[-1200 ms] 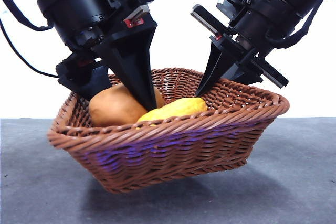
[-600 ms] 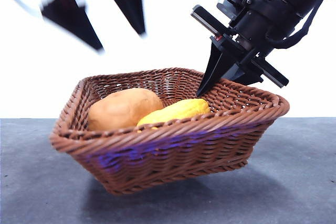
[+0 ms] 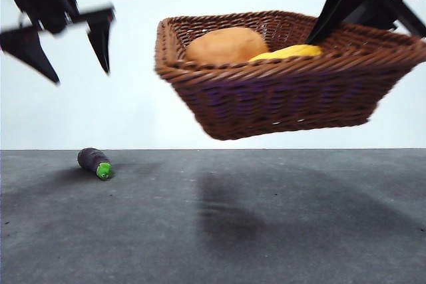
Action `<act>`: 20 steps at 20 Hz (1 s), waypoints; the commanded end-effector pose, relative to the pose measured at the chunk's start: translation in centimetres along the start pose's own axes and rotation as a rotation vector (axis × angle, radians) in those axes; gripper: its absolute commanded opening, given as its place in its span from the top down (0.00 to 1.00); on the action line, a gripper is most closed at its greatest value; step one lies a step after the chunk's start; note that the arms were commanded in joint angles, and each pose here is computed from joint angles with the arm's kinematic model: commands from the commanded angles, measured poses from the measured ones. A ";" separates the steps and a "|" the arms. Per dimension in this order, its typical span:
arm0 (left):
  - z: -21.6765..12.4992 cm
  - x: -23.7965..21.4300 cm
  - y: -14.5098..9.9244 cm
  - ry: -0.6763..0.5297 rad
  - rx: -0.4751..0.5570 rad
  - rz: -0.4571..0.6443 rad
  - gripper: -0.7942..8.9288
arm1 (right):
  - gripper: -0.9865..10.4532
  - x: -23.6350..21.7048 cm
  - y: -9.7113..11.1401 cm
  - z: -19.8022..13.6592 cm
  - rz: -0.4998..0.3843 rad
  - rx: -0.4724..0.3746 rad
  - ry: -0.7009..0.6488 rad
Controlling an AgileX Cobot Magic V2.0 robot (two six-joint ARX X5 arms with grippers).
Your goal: Help me put the vegetables on the table into the basket
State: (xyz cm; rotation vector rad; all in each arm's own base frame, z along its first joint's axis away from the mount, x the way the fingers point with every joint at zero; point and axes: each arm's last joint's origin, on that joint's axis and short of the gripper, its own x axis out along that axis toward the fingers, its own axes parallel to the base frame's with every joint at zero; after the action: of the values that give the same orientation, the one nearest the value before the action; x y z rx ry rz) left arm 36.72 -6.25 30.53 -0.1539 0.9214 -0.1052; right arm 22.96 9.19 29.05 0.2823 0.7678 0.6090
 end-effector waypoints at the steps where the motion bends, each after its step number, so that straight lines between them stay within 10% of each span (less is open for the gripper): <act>1: 1.5 3.9 0.0 0.045 -0.057 0.010 0.43 | 0.92 -1.2 0.3 0.1 0.013 -0.036 -0.034; 20: 3.0 15.5 2.8 0.244 -0.259 0.142 0.43 | 0.92 -2.6 0.7 -0.2 -0.010 -0.113 -0.044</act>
State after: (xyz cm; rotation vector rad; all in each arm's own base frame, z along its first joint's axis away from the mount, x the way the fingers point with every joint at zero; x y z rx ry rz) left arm 48.30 -5.54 20.58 -0.3052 1.1638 0.1199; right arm 21.18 8.15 30.41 0.1873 0.7105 0.6209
